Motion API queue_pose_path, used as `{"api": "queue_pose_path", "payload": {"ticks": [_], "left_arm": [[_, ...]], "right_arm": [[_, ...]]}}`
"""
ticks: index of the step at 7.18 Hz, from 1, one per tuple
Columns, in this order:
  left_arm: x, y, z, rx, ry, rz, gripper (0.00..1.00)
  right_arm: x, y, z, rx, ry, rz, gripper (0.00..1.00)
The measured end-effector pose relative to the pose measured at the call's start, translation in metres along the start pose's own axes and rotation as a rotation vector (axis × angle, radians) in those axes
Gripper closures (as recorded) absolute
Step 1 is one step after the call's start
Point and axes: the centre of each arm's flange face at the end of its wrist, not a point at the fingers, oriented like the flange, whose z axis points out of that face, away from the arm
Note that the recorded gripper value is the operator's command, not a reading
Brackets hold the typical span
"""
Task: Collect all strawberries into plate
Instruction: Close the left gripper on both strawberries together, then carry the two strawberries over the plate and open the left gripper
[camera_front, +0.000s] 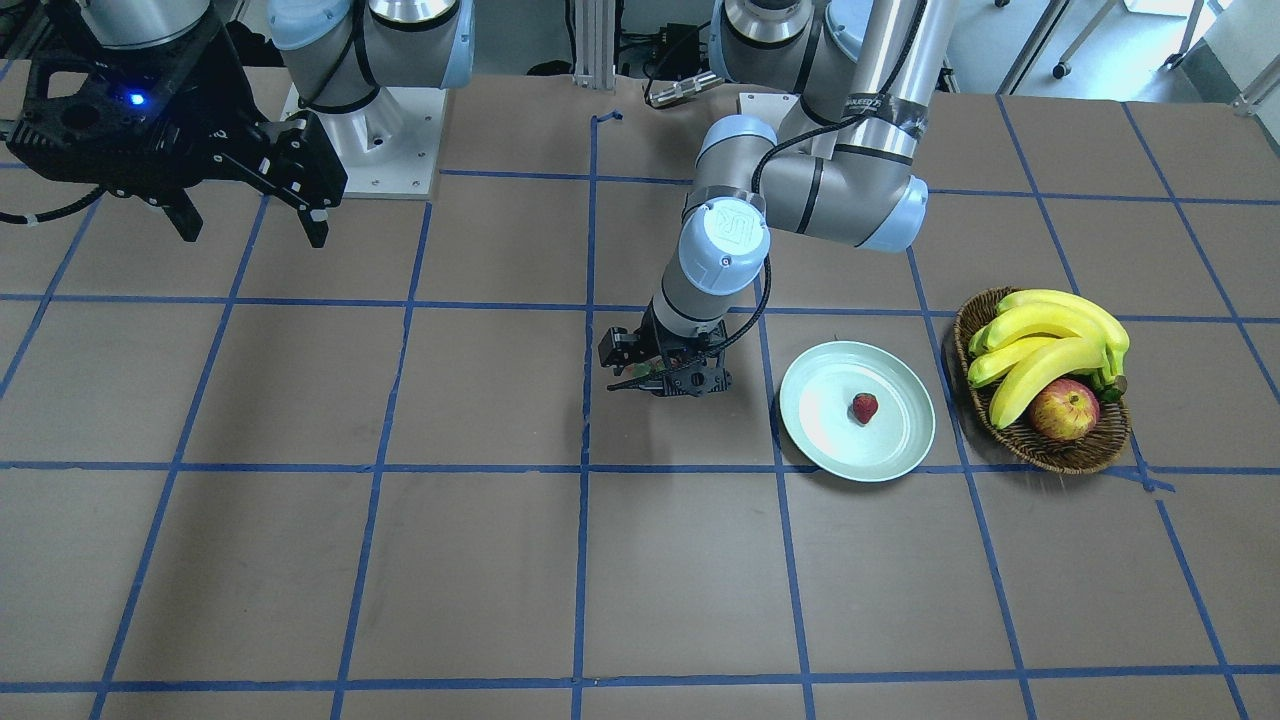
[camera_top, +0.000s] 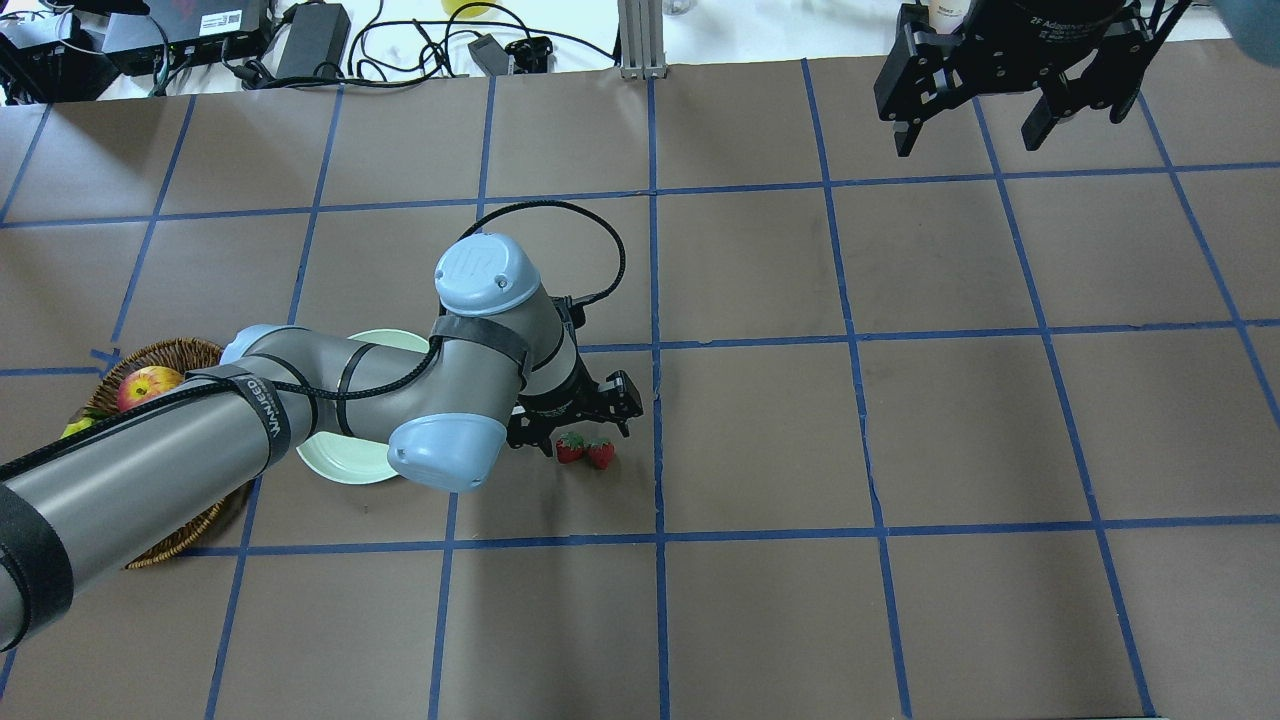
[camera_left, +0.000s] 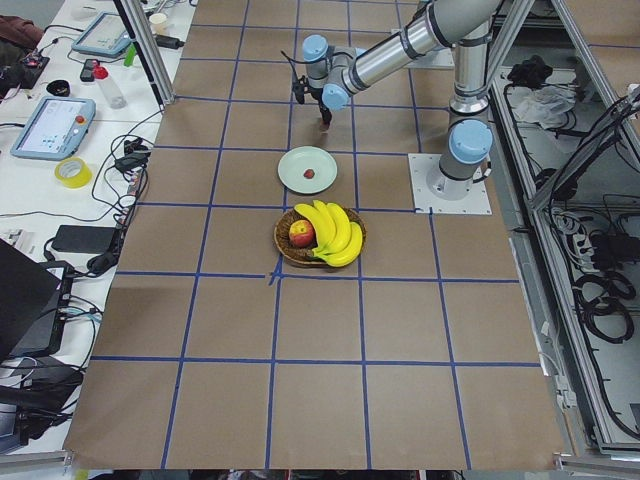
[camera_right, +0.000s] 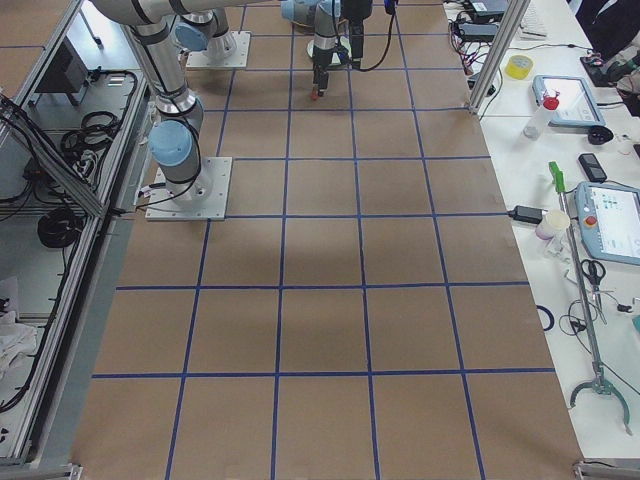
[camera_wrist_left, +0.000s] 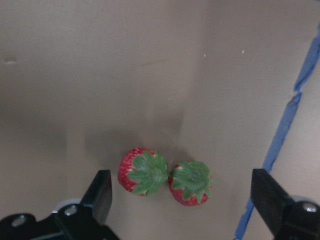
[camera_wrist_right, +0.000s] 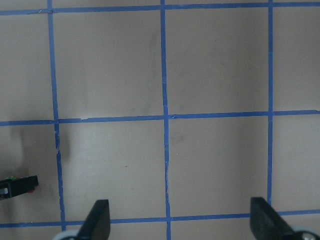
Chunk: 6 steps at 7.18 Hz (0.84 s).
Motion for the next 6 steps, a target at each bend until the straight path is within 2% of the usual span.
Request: {"api": "queue_pose_path", "payload": {"ticks": [1, 3, 4, 6], "left_arm": [[0.000, 0.001, 0.003, -0.005, -0.001, 0.012, 0.04], [0.001, 0.002, 0.004, -0.008, -0.003, 0.022, 0.73], [0.001, 0.002, 0.005, -0.008, -0.004, 0.023, 1.00], [0.002, 0.002, 0.002, -0.005, -0.003, 0.018, 1.00]], "right_arm": [[0.000, 0.001, 0.001, -0.001, 0.000, 0.013, 0.00], [-0.002, 0.002, 0.008, -0.017, -0.009, 0.012, 0.00], [-0.003, 0.003, 0.013, -0.027, -0.011, 0.011, 0.00], [-0.003, 0.003, 0.014, -0.030, -0.014, 0.011, 0.00]]}}
